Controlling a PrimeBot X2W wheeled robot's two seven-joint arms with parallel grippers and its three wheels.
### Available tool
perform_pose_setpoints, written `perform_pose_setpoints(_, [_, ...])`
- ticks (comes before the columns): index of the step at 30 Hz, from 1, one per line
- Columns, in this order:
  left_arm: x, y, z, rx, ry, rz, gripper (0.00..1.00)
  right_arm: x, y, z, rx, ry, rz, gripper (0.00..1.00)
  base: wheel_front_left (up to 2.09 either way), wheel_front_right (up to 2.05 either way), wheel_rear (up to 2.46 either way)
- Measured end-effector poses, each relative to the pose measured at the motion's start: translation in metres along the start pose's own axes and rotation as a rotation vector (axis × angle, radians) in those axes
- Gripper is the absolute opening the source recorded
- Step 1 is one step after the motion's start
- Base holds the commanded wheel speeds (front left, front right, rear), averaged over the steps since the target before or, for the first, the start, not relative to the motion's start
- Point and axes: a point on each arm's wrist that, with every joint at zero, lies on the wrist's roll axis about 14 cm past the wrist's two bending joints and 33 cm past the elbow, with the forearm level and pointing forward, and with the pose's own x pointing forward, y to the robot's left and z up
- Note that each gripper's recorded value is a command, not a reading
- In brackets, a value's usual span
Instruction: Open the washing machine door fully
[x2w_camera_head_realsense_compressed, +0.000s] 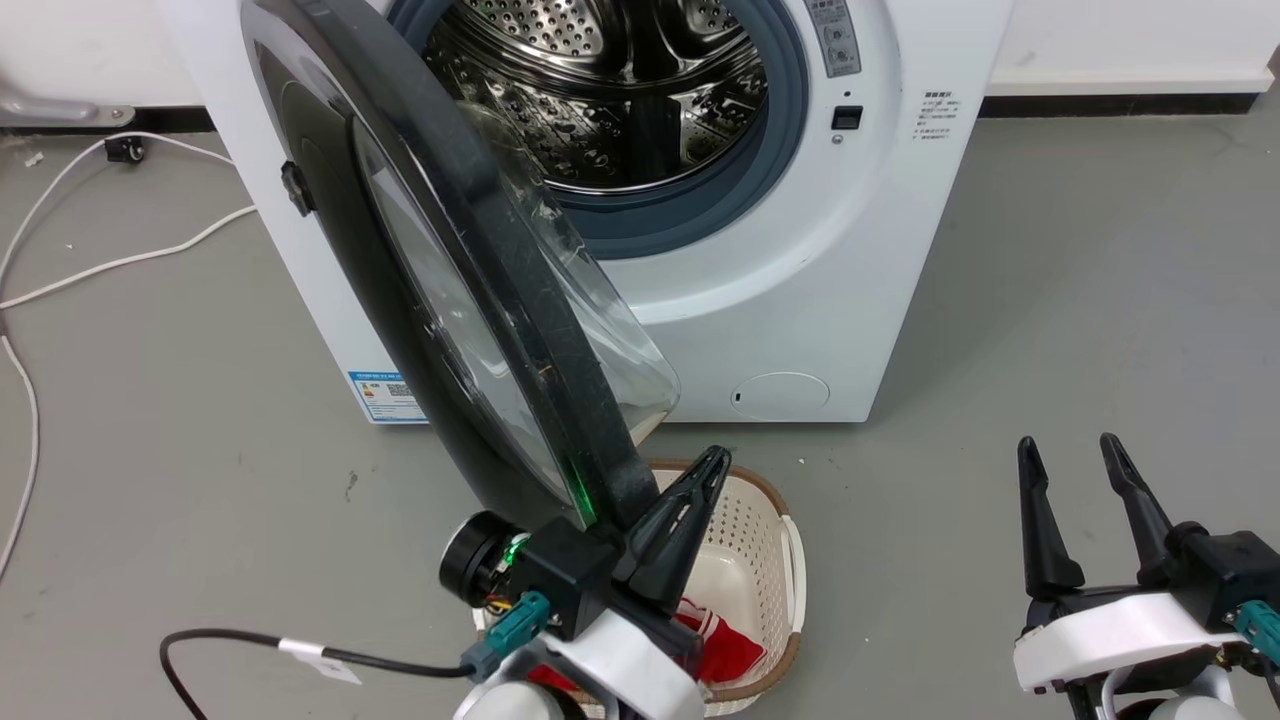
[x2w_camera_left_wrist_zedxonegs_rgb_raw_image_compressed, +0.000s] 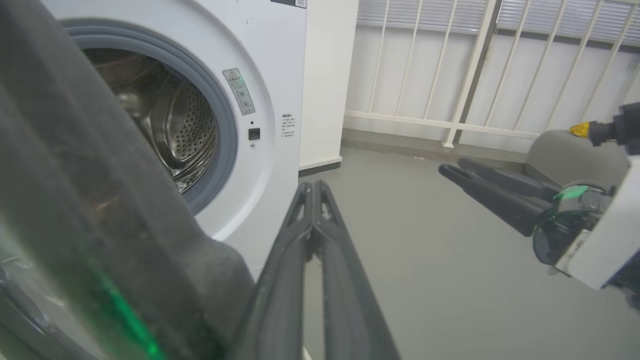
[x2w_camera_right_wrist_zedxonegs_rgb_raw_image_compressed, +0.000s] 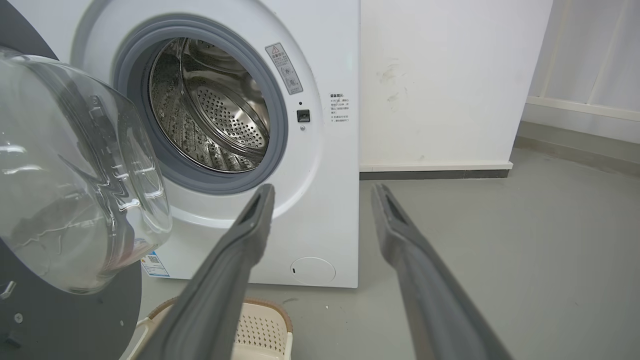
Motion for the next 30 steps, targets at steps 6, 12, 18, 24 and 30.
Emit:
perform_pose_setpoints(6, [0.012,0.003,-0.013,-0.043,0.018,0.022,0.0,0.0,-0.001,-0.005,0.012,0.015,-0.006,1.0,0.0,0.0,0.0])
perform_pose_setpoints(12, [0.016,0.004,-0.017,-0.05,0.015,0.042,0.0,0.0,-0.001,-0.008,0.02,0.022,-0.006,1.0,0.0,0.0,0.0])
perform_pose_setpoints(18, [0.007,0.009,-0.017,-0.035,0.013,0.08,0.0,0.0,0.001,-0.01,0.03,0.026,-0.001,1.0,0.0,0.0,0.0])
perform_pose_setpoints(24, [-0.013,0.02,-0.02,-0.055,0.03,0.164,0.0,0.003,0.006,-0.01,0.038,0.023,0.014,1.0,0.0,0.0,0.0])
perform_pose_setpoints(30, [-0.041,0.038,-0.019,-0.074,0.038,0.275,0.0,0.009,0.016,-0.011,0.044,0.025,0.045,1.0,0.0,0.0,0.0])
